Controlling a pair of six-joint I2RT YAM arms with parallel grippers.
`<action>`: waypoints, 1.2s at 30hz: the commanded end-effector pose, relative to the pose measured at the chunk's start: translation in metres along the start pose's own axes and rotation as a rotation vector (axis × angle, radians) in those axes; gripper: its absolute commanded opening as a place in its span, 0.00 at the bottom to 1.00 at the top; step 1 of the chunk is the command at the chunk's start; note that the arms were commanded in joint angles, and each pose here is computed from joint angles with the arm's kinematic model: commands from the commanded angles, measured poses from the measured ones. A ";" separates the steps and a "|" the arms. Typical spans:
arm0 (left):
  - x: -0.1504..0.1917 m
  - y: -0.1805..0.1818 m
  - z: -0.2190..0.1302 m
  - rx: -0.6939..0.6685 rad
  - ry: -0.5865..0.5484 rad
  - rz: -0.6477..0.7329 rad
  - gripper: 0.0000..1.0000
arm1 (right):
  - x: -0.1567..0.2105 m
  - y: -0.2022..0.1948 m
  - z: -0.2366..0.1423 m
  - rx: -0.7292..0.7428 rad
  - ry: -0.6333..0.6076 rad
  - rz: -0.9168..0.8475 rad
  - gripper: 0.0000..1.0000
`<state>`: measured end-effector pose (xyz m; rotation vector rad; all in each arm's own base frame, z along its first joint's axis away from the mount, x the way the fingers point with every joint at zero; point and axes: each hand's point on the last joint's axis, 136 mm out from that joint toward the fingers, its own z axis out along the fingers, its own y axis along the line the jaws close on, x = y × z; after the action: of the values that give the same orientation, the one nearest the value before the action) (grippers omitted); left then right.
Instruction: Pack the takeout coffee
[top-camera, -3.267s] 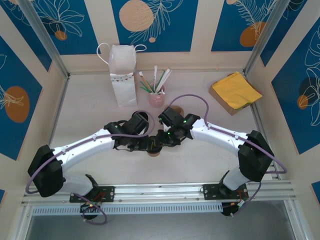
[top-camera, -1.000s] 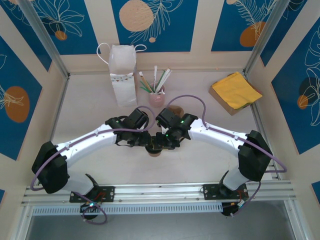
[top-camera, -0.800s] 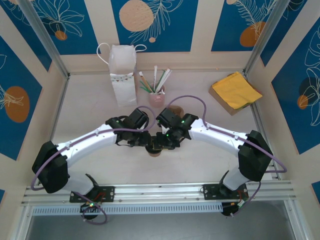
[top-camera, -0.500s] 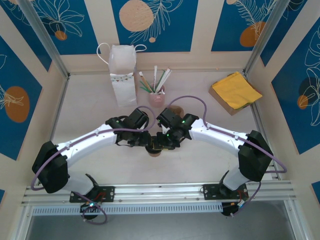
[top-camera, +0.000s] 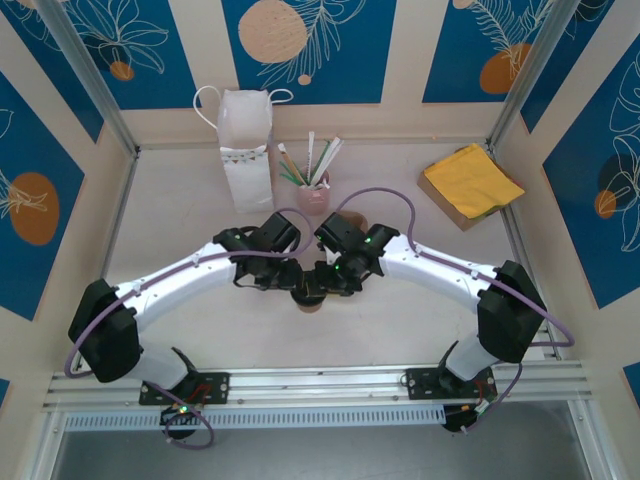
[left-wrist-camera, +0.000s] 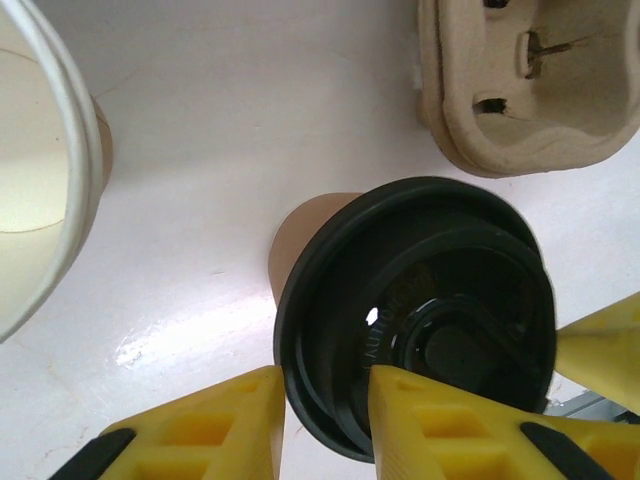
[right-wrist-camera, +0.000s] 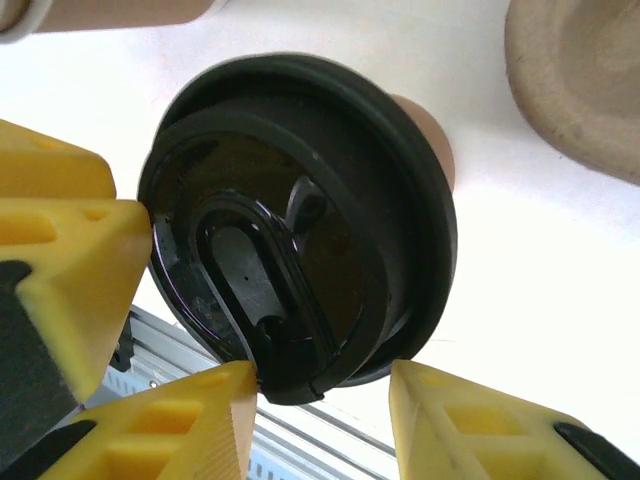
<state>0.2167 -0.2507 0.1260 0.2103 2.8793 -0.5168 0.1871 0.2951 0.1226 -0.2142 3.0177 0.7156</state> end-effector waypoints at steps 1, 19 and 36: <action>-0.008 -0.001 -0.014 -0.015 -0.019 0.020 0.31 | -0.006 0.008 -0.015 -0.012 -0.031 -0.019 0.43; -0.058 0.003 -0.097 -0.011 -0.218 0.056 0.90 | -0.037 -0.006 -0.088 0.028 -0.342 -0.038 0.74; -0.129 0.062 -0.167 -0.191 -0.424 -0.037 1.00 | -0.081 0.001 -0.171 -0.017 -0.645 -0.191 0.99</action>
<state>0.3092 -0.1622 0.2775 0.0343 2.5258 -0.3326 0.2579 0.2277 0.2503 -0.1525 2.4515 0.6121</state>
